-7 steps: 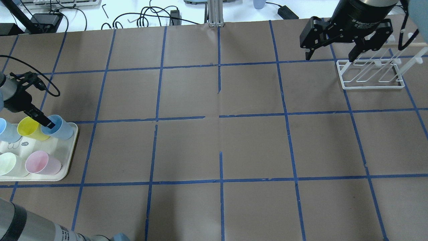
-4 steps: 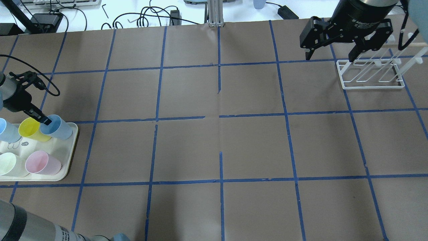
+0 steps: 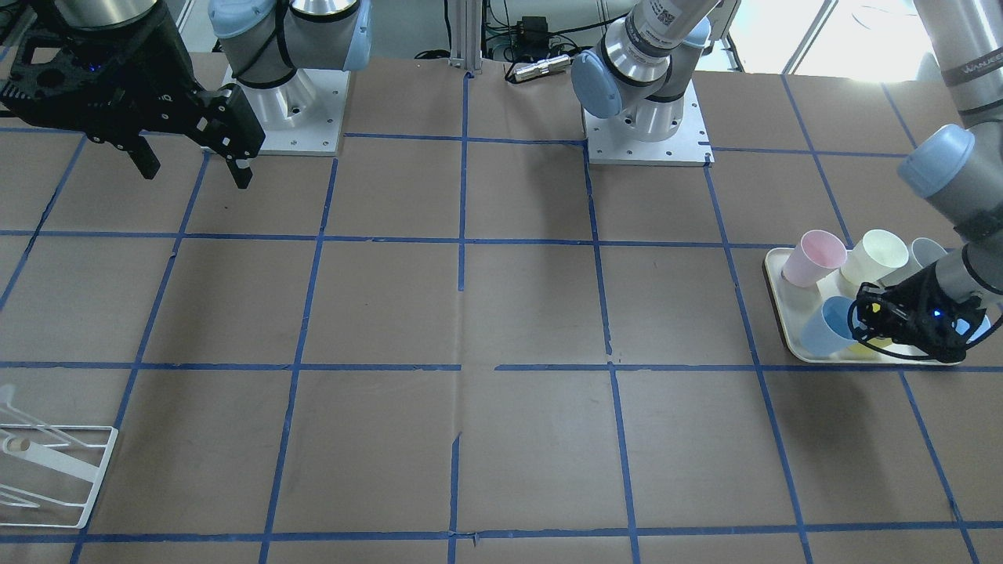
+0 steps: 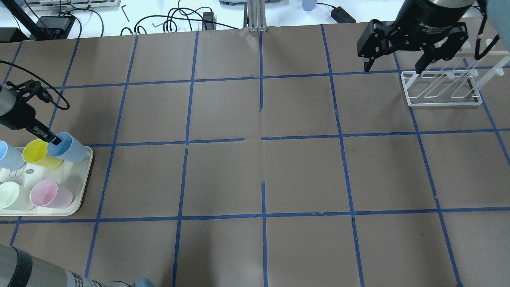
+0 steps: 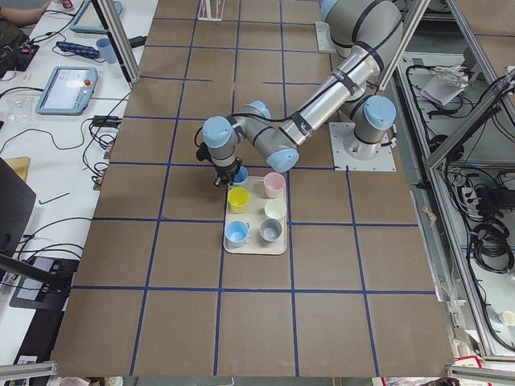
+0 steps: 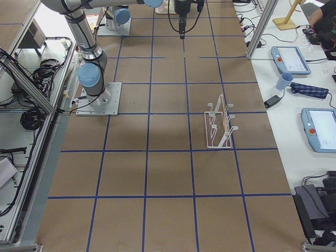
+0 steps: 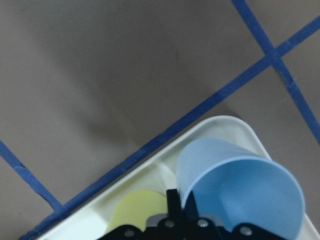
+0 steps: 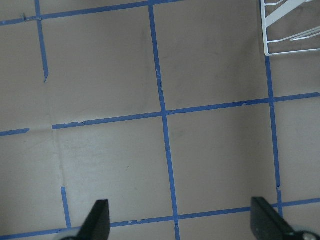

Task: Transfer IKEA cup to right arm and place on rack

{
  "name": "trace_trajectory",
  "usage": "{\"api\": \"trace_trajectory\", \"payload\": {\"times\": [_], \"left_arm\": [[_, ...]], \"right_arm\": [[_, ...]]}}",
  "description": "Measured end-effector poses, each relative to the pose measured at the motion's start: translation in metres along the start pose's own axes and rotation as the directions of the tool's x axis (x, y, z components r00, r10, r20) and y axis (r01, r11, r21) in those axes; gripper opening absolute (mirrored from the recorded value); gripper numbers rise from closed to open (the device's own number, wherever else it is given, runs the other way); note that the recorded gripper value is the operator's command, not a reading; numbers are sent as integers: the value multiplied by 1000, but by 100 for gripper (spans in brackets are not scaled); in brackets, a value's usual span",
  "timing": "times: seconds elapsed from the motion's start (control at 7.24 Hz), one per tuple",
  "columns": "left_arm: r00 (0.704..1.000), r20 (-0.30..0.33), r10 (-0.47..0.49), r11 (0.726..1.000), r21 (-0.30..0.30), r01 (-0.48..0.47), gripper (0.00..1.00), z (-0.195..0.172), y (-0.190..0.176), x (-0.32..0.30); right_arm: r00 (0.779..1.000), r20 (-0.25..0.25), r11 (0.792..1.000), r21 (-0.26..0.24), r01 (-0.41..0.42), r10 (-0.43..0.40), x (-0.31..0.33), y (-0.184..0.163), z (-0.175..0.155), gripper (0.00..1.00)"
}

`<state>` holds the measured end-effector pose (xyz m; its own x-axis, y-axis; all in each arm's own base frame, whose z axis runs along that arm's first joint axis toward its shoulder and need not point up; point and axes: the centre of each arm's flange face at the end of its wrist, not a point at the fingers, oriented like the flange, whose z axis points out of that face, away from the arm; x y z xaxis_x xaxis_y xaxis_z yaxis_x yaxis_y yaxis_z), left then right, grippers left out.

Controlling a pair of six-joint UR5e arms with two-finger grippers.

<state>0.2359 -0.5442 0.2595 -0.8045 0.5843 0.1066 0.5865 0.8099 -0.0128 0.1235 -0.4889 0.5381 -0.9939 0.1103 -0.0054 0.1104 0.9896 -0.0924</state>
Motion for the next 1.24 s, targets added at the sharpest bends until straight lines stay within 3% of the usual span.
{"api": "trace_trajectory", "payload": {"times": [0.28, 0.41, 0.55, 0.69, 0.83, 0.97, 1.24], "left_arm": [[994, -105, -7, 996, 84, 16, 0, -38, -5, 25], [980, -200, -22, 988, 144, 51, 0, -63, -11, 41], [942, -332, -42, 969, 216, 120, 0, -80, -20, 59], [871, -489, -48, 935, 285, 211, 0, -88, -34, 83], [777, -628, -26, 893, 335, 301, 0, -95, -58, 113], [683, -730, 12, 852, 365, 375, 0, -102, -90, 150], [494, -865, 88, 768, 374, 520, 0, -108, -149, 225]], "right_arm": [[1000, 0, 1000, 0, 0, 0, 0, 0, 0, 100], [1000, 0, 1000, -1, -1, 1, 0, 0, 0, 100], [1000, 0, 1000, -1, -1, 1, 0, 0, 1, 100], [1000, 0, 1000, -2, -1, 1, 0, 0, 1, 100], [1000, 0, 1000, -2, -1, 1, 0, 0, 1, 100], [1000, 0, 1000, -2, -1, 1, 0, 0, 1, 100], [1000, 4, 1000, -4, -6, 6, 2, -1, 1, 100]]}}
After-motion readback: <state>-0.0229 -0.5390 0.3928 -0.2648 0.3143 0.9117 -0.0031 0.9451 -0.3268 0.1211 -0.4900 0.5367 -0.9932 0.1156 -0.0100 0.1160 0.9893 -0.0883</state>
